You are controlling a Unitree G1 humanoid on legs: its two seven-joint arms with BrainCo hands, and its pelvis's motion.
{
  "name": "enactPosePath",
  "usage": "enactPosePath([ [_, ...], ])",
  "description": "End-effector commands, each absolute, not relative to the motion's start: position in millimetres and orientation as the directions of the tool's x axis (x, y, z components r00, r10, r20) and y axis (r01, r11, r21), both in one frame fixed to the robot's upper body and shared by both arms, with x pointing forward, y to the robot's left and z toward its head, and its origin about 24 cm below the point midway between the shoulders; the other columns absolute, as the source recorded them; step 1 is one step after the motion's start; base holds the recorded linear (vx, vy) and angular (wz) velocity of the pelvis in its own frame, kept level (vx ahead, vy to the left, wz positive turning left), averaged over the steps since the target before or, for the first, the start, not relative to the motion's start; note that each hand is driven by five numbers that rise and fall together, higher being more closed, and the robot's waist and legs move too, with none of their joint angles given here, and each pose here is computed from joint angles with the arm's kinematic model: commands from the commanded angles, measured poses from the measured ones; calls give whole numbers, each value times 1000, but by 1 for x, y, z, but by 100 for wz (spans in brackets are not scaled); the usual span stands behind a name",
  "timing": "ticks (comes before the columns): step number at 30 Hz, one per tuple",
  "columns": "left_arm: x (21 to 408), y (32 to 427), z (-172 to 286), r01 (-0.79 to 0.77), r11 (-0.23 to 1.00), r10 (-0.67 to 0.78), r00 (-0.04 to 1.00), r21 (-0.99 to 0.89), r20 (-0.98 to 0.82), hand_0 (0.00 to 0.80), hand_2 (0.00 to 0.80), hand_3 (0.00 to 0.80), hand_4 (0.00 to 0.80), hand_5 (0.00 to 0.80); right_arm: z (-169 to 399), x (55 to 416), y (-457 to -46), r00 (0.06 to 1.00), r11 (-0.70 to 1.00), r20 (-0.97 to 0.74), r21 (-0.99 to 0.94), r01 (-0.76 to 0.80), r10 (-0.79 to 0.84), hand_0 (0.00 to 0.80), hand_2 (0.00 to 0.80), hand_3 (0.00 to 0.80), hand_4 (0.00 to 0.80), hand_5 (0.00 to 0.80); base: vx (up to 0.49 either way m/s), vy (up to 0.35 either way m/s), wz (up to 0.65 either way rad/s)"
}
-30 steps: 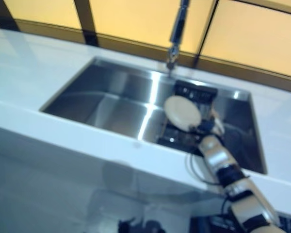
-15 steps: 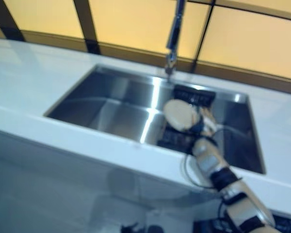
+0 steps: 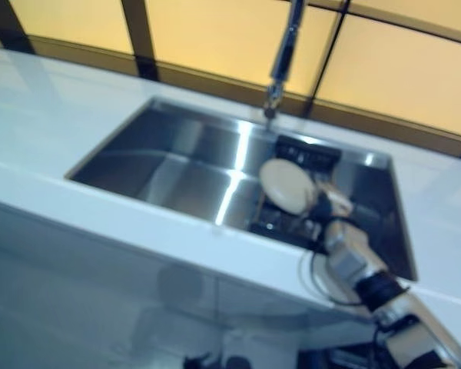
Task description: Take plates into dishwasher
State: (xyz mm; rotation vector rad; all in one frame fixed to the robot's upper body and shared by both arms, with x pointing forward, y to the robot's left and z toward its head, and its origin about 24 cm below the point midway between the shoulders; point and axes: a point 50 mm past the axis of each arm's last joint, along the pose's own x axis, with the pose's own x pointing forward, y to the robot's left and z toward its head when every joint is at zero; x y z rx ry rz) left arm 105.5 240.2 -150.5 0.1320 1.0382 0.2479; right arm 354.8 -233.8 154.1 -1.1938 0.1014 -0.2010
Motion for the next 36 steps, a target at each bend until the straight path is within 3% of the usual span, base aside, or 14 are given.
enactPosePath([
  [1,107,251,-148,-142,956,292,474,255,-831,0,0,0,0,0,209,353,-242,960,231,205,-941,246,-190,0,0,0,0,0,0,0,0],
  [7,104,256,-148,-147,952,307,459,270,-834,0,0,0,0,0,253,343,-253,949,155,269,-943,294,-167,0,0,0,0,0,19,-8,-4],
  [21,99,259,-149,-143,948,318,437,284,-842,0,0,0,0,0,288,337,-252,943,195,306,-925,327,-130,0,0,0,0,0,4,-2,-1],
  [36,108,252,-148,-124,954,298,469,272,-832,0,0,0,0,0,223,360,-216,983,299,172,-936,185,-72,0,0,0,0,0,-11,-3,1],
])
